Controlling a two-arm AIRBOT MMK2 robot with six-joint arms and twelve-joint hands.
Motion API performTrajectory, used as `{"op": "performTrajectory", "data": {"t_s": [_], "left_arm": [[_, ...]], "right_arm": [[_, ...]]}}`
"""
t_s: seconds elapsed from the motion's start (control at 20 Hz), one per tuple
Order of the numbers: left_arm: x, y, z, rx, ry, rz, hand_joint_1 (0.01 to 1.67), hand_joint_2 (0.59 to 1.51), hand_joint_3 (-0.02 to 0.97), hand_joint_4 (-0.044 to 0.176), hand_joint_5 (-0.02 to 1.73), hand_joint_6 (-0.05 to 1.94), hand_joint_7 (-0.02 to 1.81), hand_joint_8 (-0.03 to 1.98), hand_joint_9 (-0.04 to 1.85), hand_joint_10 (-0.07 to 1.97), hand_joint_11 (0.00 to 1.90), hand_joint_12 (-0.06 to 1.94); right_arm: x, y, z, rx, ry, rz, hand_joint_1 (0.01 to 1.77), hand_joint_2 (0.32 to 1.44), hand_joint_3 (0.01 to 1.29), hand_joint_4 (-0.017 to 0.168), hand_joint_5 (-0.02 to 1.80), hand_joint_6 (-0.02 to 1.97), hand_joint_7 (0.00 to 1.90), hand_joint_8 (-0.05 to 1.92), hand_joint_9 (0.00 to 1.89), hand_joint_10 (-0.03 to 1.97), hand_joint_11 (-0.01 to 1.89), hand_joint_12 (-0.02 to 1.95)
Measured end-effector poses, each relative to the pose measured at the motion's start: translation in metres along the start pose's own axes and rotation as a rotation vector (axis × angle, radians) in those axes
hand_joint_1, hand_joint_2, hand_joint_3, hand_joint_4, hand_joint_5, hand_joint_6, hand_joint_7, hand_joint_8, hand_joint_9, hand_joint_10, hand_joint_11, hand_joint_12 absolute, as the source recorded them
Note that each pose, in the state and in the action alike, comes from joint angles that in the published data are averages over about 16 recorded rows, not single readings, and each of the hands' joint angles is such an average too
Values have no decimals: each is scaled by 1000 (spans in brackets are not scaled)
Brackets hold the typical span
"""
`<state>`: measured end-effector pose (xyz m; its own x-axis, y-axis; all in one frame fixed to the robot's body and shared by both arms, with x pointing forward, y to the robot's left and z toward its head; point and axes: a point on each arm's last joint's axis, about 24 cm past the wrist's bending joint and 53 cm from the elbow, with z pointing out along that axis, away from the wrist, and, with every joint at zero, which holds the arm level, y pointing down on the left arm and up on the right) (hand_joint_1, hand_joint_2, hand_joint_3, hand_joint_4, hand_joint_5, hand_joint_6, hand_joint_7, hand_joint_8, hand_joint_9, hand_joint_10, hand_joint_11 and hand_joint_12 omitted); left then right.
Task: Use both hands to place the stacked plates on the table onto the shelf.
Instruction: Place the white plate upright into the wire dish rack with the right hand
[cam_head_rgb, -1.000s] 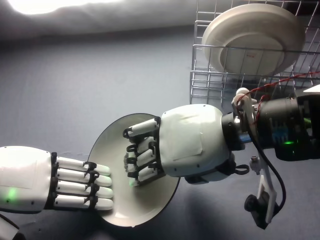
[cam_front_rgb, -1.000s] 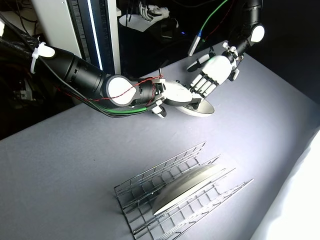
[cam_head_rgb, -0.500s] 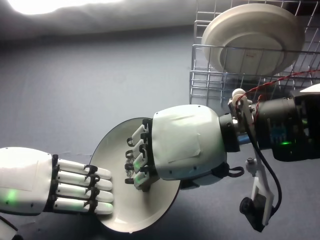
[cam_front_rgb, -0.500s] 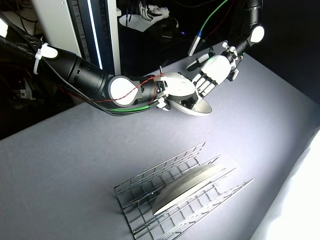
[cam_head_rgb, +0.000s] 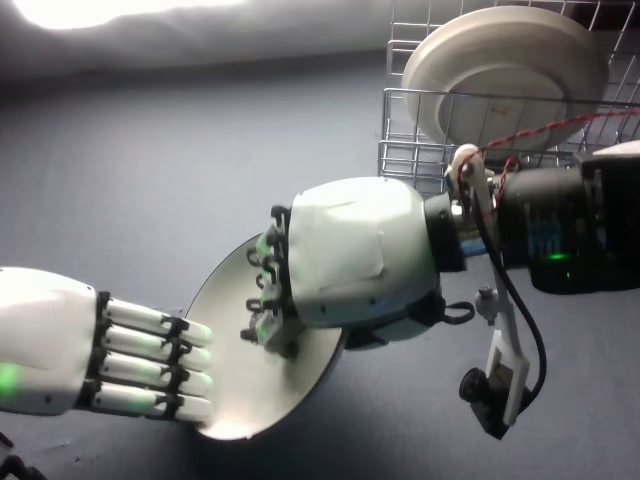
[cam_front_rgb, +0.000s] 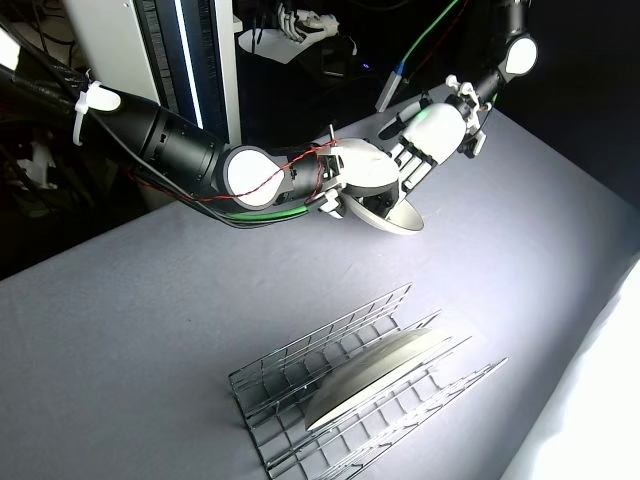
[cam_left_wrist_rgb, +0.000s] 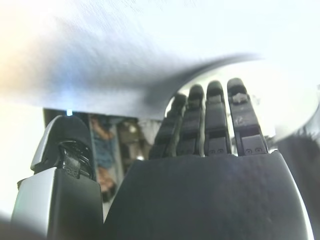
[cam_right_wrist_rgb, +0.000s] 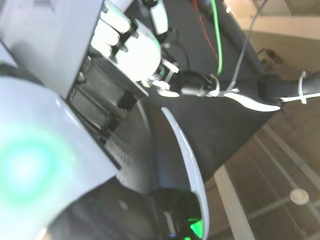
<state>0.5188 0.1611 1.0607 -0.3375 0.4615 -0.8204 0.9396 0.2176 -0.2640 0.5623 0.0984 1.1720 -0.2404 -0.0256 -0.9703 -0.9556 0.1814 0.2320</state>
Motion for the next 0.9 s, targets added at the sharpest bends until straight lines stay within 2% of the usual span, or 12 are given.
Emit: {"op": "performTrajectory", "data": {"t_s": [0.25, 0.5, 0.9], "left_arm": [[-22, -3, -20, -49, -25, 55, 22, 1187, 9, -2, 4, -7, 18, 3, 20, 9, 20, 17], [-40, -2, -39, -123, -51, 107, 22, 1183, 9, 2, 12, 4, 18, 3, 22, 10, 20, 16], [-61, 13, -63, -267, -86, 170, 21, 1179, 10, 1, 16, 1, 19, 4, 21, 10, 20, 15]], "right_arm": [[-21, -7, -6, 25, -48, 29, 1320, 949, 14, 8, 924, 646, 1034, 514, 926, 1001, 801, 1039], [-46, -14, -14, 55, -117, 96, 1334, 950, 13, 4, 959, 741, 1070, 617, 918, 1041, 775, 1063], [-88, -25, -28, 94, -253, 267, 1343, 950, 13, -2, 987, 866, 1112, 734, 900, 1051, 757, 1087]]}}
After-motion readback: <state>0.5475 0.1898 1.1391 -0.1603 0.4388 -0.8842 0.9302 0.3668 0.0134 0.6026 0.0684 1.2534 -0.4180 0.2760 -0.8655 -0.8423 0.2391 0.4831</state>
